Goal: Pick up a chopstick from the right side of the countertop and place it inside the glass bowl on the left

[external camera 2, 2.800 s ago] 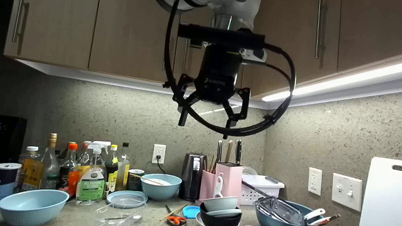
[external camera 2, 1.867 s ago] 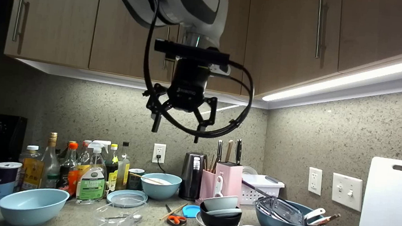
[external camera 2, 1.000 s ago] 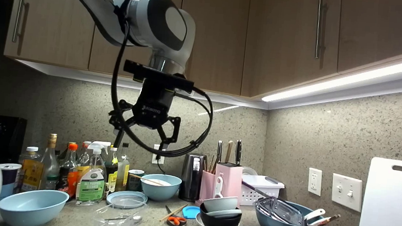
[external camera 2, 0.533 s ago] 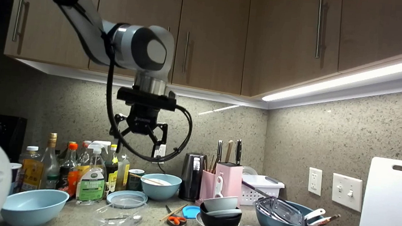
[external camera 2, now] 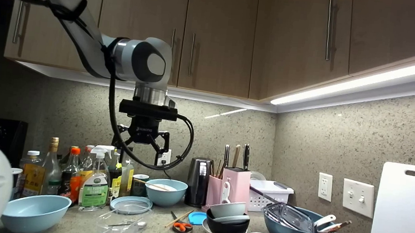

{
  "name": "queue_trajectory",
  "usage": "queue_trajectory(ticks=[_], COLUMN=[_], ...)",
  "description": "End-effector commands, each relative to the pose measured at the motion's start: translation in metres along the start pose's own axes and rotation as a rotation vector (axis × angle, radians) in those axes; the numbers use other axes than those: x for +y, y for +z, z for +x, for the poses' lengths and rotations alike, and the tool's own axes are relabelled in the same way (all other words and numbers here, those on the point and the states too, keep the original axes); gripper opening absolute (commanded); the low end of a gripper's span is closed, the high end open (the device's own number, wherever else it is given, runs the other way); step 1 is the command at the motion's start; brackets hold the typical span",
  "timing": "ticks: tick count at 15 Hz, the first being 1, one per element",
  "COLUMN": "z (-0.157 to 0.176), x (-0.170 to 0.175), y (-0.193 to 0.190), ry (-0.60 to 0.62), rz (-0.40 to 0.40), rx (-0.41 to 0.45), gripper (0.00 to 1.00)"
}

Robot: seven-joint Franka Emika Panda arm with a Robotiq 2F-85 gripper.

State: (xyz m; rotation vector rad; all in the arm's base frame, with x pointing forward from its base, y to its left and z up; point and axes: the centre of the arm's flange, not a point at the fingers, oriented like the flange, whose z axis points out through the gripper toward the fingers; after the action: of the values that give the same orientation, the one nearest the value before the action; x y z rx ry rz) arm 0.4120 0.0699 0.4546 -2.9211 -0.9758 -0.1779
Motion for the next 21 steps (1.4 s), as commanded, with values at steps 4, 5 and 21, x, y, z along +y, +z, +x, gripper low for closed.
queue_trajectory(ticks=[4, 5, 21], z=[0.068, 0.081, 0.136], x=[0.017, 0.021, 0.071], y=[0.046, 0.055, 0.103], ry=[-0.035, -0.045, 0.215], rz=[-0.23, -0.278, -0.331], rx=[-0.012, -0.017, 0.006], gripper=[1.0, 1.0, 1.0])
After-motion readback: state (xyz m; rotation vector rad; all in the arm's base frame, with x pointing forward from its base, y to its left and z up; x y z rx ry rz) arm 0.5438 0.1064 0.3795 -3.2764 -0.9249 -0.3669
